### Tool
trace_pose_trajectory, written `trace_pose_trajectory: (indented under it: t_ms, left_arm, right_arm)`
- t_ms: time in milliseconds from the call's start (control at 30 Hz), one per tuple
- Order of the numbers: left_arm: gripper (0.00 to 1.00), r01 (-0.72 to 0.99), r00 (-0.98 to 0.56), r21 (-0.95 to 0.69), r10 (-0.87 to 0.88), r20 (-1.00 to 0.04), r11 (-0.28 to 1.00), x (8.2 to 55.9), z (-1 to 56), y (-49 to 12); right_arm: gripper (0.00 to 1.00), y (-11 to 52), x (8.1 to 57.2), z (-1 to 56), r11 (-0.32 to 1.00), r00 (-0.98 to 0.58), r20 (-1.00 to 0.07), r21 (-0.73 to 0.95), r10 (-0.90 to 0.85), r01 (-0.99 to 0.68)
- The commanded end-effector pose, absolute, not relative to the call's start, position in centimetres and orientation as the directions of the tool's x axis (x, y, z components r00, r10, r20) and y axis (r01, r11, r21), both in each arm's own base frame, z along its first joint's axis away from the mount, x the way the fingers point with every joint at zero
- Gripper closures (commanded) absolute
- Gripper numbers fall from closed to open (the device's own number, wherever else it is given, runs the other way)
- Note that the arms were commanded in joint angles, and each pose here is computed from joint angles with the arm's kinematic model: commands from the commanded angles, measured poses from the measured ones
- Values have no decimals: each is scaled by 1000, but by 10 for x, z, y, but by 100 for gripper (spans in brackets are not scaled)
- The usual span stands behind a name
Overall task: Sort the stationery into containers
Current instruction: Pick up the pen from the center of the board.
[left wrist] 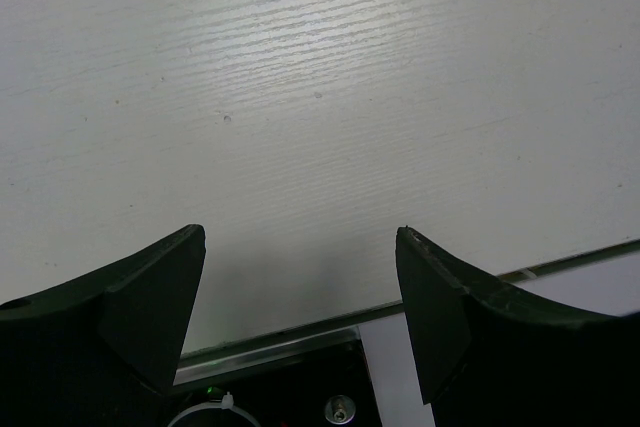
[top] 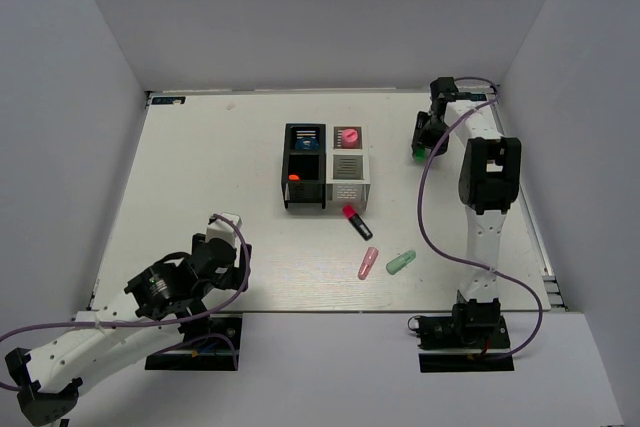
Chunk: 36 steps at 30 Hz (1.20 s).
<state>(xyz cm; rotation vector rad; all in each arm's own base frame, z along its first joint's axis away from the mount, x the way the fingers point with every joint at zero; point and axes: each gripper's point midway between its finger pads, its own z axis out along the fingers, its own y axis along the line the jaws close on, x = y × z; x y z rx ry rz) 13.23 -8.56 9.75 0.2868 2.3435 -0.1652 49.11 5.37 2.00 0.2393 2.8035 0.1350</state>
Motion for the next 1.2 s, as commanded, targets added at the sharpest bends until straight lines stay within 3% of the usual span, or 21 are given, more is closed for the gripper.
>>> trace_pose_trajectory:
  t_ms: [0, 267, 767, 1167]
  left_arm:
    - [13, 248, -687, -38, 148, -711, 968, 135, 98, -87]
    - [13, 248, -688, -28, 156, -709, 968, 135, 96, -86]
    - [13, 246, -683, -38, 145, -716, 968, 135, 99, -86]
    - [13, 248, -674, -53, 133, -727, 967, 135, 101, -86]
  right_arm:
    - [44, 35, 500, -17, 980, -938, -284, 67, 199, 187]
    - [48, 42, 530, -6, 971, -914, -332, 123, 234, 204]
    - [54, 48, 483, -25, 981, -976, -137, 123, 166, 149]
    - [54, 33, 463, -28, 998, -995, -85, 28, 55, 53]
